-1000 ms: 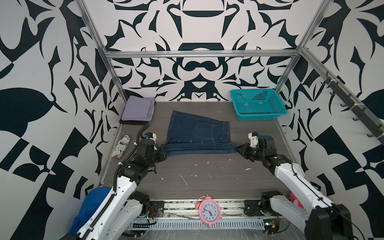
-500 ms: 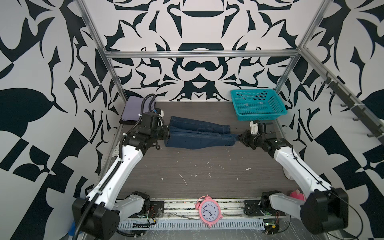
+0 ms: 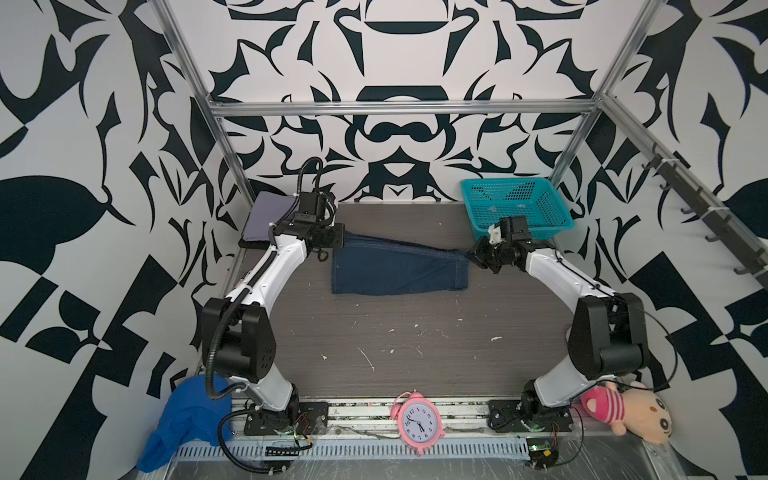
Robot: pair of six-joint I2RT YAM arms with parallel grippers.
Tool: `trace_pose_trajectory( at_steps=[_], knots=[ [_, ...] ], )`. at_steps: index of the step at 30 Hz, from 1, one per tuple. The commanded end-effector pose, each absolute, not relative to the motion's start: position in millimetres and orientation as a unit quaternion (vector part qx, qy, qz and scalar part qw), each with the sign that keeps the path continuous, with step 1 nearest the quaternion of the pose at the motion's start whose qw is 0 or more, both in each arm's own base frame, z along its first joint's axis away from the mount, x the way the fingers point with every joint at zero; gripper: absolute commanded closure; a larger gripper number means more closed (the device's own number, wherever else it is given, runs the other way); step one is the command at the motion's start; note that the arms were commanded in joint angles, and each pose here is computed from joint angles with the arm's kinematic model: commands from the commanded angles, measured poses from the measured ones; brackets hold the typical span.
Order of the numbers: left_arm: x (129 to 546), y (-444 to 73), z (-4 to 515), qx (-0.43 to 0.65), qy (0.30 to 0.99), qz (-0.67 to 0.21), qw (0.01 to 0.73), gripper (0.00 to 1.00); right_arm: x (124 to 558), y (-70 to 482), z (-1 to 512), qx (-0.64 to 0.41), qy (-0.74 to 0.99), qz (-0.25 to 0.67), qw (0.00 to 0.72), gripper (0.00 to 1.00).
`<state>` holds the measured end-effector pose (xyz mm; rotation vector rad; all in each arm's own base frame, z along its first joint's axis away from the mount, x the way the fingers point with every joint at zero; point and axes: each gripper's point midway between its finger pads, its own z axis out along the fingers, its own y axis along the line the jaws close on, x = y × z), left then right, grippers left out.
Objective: Fold and stack the skirts
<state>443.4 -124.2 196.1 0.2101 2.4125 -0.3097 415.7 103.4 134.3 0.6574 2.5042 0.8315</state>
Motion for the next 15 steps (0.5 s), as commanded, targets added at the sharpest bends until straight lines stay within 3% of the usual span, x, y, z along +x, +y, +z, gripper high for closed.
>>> trace_pose_trajectory(
  at_steps=[1,15],
  knots=[
    [466,-88,194,0.062,0.932,-0.06,0.352,1.0,437,79,144,0.262,0.894,0.272,0.242,0.99],
    [512,-92,155,0.081,0.941,-0.038,0.325,1.0,455,80,121,0.273,0.894,0.27,0.229,0.95]
  ],
)
